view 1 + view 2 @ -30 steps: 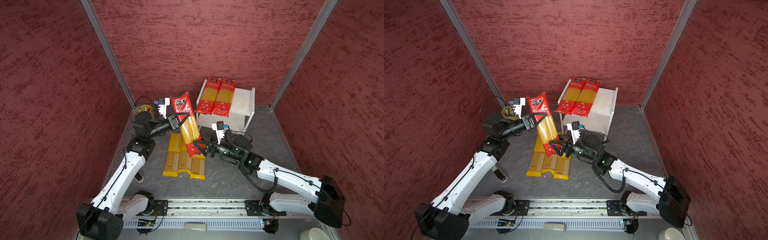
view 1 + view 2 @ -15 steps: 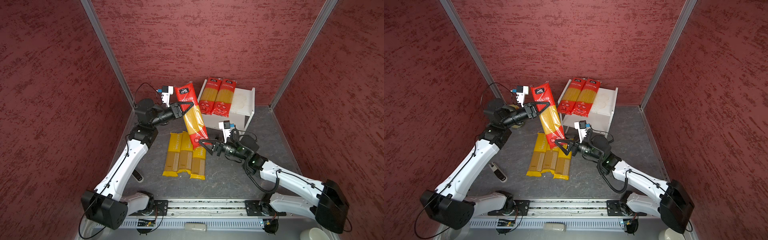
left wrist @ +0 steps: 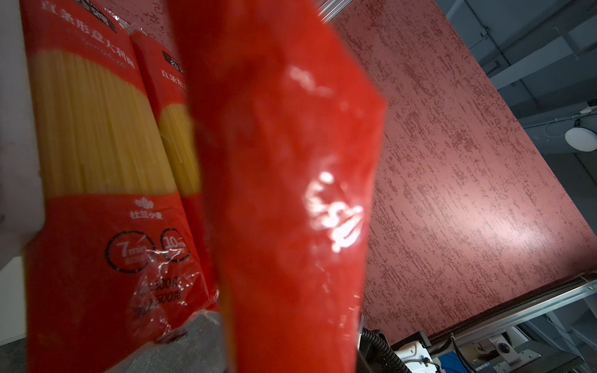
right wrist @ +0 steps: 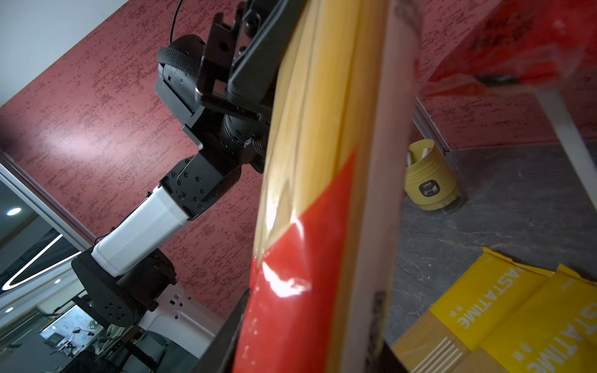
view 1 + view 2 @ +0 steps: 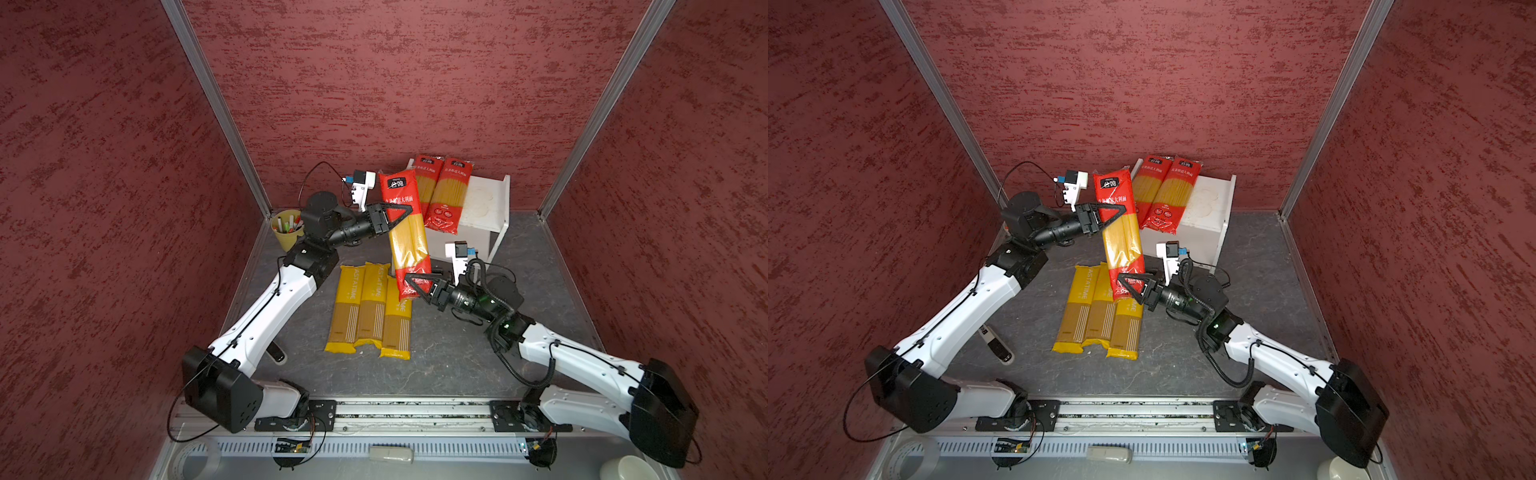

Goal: Arrange pasta packages on shelves
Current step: Pick up the pasta bag from the center of the table.

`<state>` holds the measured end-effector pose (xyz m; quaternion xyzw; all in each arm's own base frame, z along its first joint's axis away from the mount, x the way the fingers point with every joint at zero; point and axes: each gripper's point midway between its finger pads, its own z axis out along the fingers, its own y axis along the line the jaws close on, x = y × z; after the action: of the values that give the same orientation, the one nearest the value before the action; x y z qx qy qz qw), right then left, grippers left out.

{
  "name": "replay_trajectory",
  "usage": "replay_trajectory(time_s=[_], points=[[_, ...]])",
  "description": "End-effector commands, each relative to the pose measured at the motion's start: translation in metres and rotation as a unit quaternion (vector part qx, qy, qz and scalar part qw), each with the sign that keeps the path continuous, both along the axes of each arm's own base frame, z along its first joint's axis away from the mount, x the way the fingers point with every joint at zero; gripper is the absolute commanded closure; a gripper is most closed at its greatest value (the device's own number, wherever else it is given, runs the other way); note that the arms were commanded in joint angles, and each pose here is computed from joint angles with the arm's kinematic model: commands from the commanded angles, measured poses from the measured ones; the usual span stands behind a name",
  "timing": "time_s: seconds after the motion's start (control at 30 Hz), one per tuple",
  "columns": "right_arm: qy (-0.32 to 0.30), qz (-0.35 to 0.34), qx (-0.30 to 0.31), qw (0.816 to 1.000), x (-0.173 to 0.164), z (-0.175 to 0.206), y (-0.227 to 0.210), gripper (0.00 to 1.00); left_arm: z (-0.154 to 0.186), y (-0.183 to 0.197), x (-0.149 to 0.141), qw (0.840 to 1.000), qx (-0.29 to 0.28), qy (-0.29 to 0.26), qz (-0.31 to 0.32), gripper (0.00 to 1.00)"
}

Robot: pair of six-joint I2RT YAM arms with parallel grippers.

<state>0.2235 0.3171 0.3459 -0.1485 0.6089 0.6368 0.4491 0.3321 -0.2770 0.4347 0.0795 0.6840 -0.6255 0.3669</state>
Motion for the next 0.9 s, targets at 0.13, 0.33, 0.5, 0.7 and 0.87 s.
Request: replay_trajectory(time_s=[0.13,0.33,0.5,0.7,0.87], points=[[-0.014,-0.026,0.051,0.998,0.007,0.023,-0.01,0.76,0.056,0.007,-0.008,0.996,-0.048,-0.077,0.022,0.84],[-0.023,-0.041,0.066,0.997,0.01,0.044,-0.019,0.83,0.055,0.009,-0.007,0.995,-0.047,-0.079,0.028,0.62],[-0.037,-0.074,0.052,0.995,0.02,0.057,-0.027,0.87,0.041,0.016,-0.004,0.995,-0.031,-0.083,0.054,0.46],[-0.045,-0.095,0.055,0.993,0.038,0.078,-0.035,0.91,0.031,0.023,-0.003,0.994,-0.022,-0.077,0.071,0.34],[-0.039,-0.127,0.061,0.989,0.047,0.096,-0.055,0.94,0.017,0.027,-0.004,0.994,-0.008,-0.07,0.082,0.28]])
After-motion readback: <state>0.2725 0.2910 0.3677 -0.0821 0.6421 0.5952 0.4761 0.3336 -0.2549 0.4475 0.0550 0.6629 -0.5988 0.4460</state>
